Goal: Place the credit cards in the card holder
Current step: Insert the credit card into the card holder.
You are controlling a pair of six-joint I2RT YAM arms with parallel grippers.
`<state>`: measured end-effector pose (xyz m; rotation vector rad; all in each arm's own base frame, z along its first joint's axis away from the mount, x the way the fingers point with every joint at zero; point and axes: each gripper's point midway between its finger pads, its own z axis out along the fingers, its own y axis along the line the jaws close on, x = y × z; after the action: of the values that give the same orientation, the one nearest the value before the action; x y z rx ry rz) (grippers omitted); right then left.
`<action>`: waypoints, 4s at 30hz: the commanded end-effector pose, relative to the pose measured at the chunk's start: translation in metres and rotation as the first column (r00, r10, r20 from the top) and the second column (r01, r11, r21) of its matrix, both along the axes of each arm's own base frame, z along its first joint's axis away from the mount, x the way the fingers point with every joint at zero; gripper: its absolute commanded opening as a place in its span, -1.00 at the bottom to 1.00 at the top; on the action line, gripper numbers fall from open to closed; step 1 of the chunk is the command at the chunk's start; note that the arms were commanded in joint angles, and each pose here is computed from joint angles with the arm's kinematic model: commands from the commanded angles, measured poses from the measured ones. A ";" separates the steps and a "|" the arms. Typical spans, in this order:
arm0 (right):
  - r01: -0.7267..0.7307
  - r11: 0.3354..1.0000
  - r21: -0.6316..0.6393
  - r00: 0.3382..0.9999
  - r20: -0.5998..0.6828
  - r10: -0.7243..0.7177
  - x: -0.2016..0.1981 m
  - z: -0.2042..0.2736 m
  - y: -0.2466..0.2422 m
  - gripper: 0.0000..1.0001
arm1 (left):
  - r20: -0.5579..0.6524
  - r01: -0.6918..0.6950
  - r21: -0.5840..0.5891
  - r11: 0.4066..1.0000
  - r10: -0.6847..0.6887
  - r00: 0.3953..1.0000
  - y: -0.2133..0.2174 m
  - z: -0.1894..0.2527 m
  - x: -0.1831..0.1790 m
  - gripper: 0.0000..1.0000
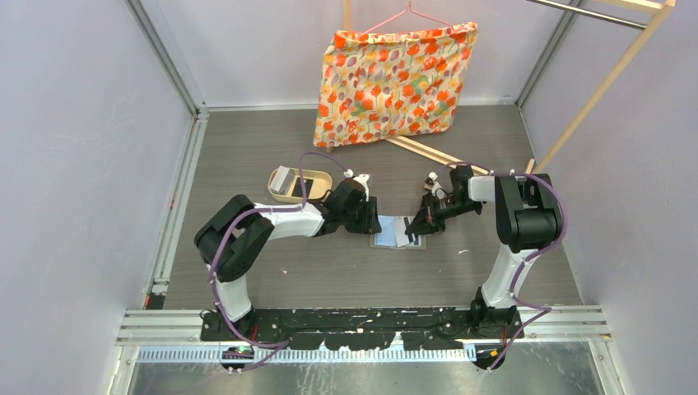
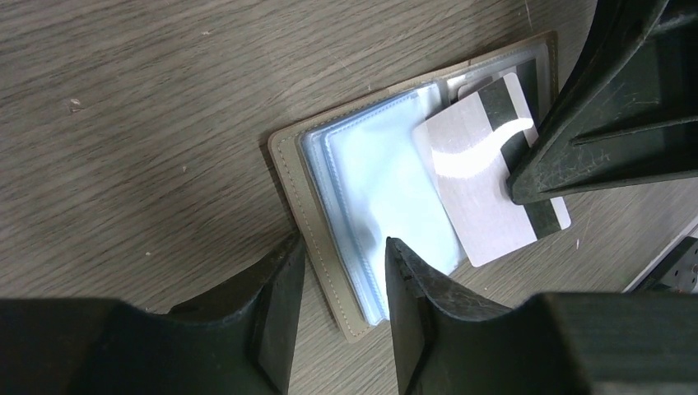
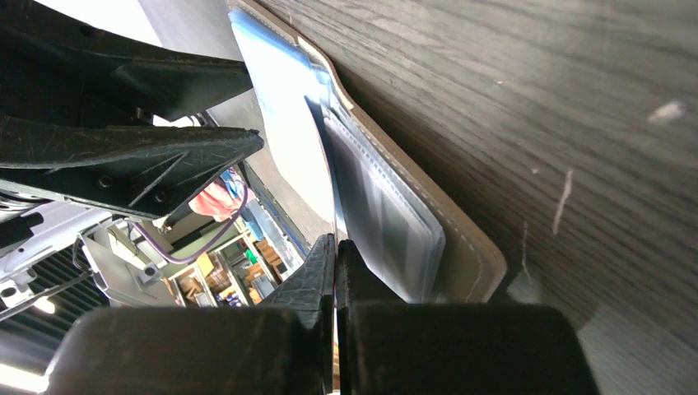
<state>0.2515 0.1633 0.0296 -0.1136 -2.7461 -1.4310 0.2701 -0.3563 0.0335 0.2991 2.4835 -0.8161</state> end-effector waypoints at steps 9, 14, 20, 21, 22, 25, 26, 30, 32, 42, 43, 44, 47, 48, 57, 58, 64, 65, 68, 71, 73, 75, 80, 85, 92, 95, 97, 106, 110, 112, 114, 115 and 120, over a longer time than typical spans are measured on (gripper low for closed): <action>0.010 0.995 -0.101 0.998 0.061 -0.004 0.013 -0.009 -0.008 -0.96 | -0.068 0.033 0.046 0.998 -0.029 0.997 0.002 -0.018 -0.013 -0.18; 0.017 0.993 -0.115 0.997 0.076 -0.008 0.018 -0.008 -0.005 -0.91 | -0.071 0.039 0.042 0.998 -0.036 0.997 0.001 -0.018 -0.014 -0.19; 0.029 0.992 -0.120 0.996 0.088 -0.018 0.022 -0.009 -0.004 -0.90 | -0.094 0.049 0.055 0.997 -0.044 0.995 0.003 -0.022 -0.018 -0.20; 0.029 0.993 -0.118 0.996 0.088 -0.018 0.022 -0.008 -0.003 -0.90 | -0.096 0.051 0.054 0.997 -0.046 0.994 0.002 -0.022 -0.019 -0.20; 0.031 0.992 -0.120 0.996 0.091 -0.020 0.022 -0.009 -0.003 -0.90 | -0.098 0.054 0.053 0.997 -0.049 0.994 0.002 -0.022 -0.019 -0.21; 0.050 0.991 -0.128 0.993 0.109 -0.036 0.027 -0.010 -0.003 -0.90 | -0.101 0.057 0.054 0.997 -0.051 0.994 0.002 -0.023 -0.020 -0.22; 0.059 0.990 -0.132 0.993 0.112 -0.044 0.028 -0.011 -0.004 -0.89 | -0.101 0.058 0.051 0.997 -0.053 0.993 0.001 -0.022 -0.020 -0.22; 0.067 0.988 -0.137 0.993 0.103 -0.053 0.028 -0.013 -0.004 -0.85 | -0.103 0.060 0.052 0.997 -0.055 0.993 0.002 -0.023 -0.021 -0.22; 0.073 0.988 -0.137 0.993 0.104 -0.058 0.028 -0.013 -0.004 -0.83 | -0.101 0.061 0.049 0.997 -0.056 0.993 0.001 -0.022 -0.020 -0.22; 0.050 0.991 -0.121 0.997 0.067 -0.042 0.023 -0.013 0.004 -0.74 | -0.103 0.070 0.040 0.997 -0.066 0.992 -0.001 -0.022 -0.021 -0.23; 0.040 0.992 -0.121 0.997 0.070 -0.032 0.022 -0.012 0.006 -0.73 | -0.104 0.070 0.040 0.997 -0.065 0.992 0.000 -0.022 -0.022 -0.23; 0.027 0.992 -0.121 0.997 0.072 -0.018 0.020 -0.011 0.008 -0.72 | -0.103 0.070 0.037 0.997 -0.066 0.992 -0.001 -0.021 -0.022 -0.23; -0.009 0.992 -0.122 0.996 0.082 0.019 0.017 -0.008 0.015 -0.70 | -0.100 0.070 0.031 0.997 -0.066 0.993 0.000 -0.020 -0.022 -0.23; -0.018 0.992 -0.124 0.996 0.081 0.028 0.016 -0.008 0.016 -0.69 | -0.101 0.068 0.032 0.997 -0.065 0.993 0.001 -0.020 -0.023 -0.23; -0.058 0.989 -0.133 0.993 0.090 0.070 0.010 -0.002 0.015 -0.67 | -0.083 0.064 0.020 0.998 -0.062 0.995 0.000 -0.017 -0.020 -0.23; -0.060 0.989 -0.133 0.994 0.087 0.072 0.009 -0.001 0.015 -0.70 | -0.082 0.064 0.020 0.998 -0.062 0.995 0.000 -0.017 -0.020 -0.23; -0.073 0.989 -0.126 0.993 0.082 0.083 0.007 0.000 0.016 -0.76 | -0.082 0.066 0.017 0.998 -0.065 0.995 -0.001 -0.017 -0.021 -0.23; -0.077 0.989 -0.125 0.993 0.082 0.088 0.008 0.000 0.018 -0.76 | -0.082 0.066 0.016 0.998 -0.065 0.995 -0.001 -0.017 -0.021 -0.23; -0.084 0.989 -0.122 0.992 0.089 0.095 0.009 0.001 0.022 -0.71 | -0.081 0.069 0.014 0.998 -0.067 0.994 -0.001 -0.016 -0.021 -0.23; -0.081 0.989 -0.123 0.991 0.095 0.093 0.012 0.001 0.024 -0.64 | -0.079 0.069 0.012 0.998 -0.068 0.995 -0.001 -0.016 -0.021 -0.23; -0.085 0.989 -0.123 0.990 0.100 0.097 0.014 0.002 0.025 -0.56 | -0.075 0.067 0.010 0.998 -0.066 0.995 -0.001 -0.015 -0.020 -0.23; -0.087 0.988 -0.126 0.990 0.102 0.100 0.014 0.002 0.025 -0.51 | -0.071 0.065 0.007 0.998 -0.064 0.995 -0.001 -0.014 -0.020 -0.23; -0.097 0.983 -0.153 0.985 0.129 0.117 0.016 0.007 0.021 -0.39 | -0.055 0.056 0.001 0.998 -0.056 0.997 0.001 -0.011 -0.019 -0.22; -0.102 0.974 -0.200 0.976 0.171 0.137 0.018 0.013 0.015 -0.26 | -0.044 0.050 -0.006 0.999 -0.050 0.998 0.002 -0.009 -0.019 -0.22; -0.123 0.967 -0.225 0.966 0.194 0.168 0.017 0.018 0.013 -0.10 | -0.034 0.051 -0.017 0.999 -0.052 0.998 0.002 -0.006 -0.020 -0.22; -0.138 0.960 -0.243 0.960 0.206 0.190 0.016 0.019 0.014 -0.09 | -0.030 0.058 -0.028 0.998 -0.058 0.998 0.001 -0.004 -0.020 -0.22; -0.154 0.953 -0.262 0.953 0.214 0.213 0.014 0.020 0.015 -0.08 | -0.027 0.063 -0.036 0.997 -0.064 0.998 0.000 -0.003 -0.021 -0.22; -0.224 0.898 -0.379 0.907 0.256 0.335 0.007 0.020 0.021 -0.01 | -0.003 0.057 -0.069 0.996 -0.057 0.998 0.002 0.004 -0.021 -0.23; -0.217 0.875 -0.433 0.896 0.267 0.355 0.010 0.020 0.017 0.06 | 0.012 0.047 -0.093 0.995 -0.046 0.999 0.004 0.008 -0.020 -0.23; -0.229 0.861 -0.454 0.883 0.276 0.381 0.011 0.018 0.015 0.09 | 0.014 0.042 -0.101 0.994 -0.041 0.999 0.004 0.009 -0.019 -0.23; -0.239 0.851 -0.467 0.875 0.277 0.397 0.011 0.017 0.016 0.12 | 0.016 0.041 -0.105 0.994 -0.039 0.999 0.005 0.010 -0.019 -0.23; -0.247 0.847 -0.471 0.872 0.274 0.406 0.011 0.016 0.017 0.12 | 0.017 0.041 -0.107 0.993 -0.040 0.999 0.005 0.010 -0.019 -0.23; -0.307 0.814 -0.492 0.834 0.273 0.480 0.006 0.014 0.026 0.12 | 0.020 0.041 -0.117 0.992 -0.039 0.999 0.005 0.011 -0.019 -0.23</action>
<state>0.2515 0.1814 0.0336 0.6239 -3.0644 -0.8149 0.2503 -0.3524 0.0334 0.3131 2.4468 -0.9425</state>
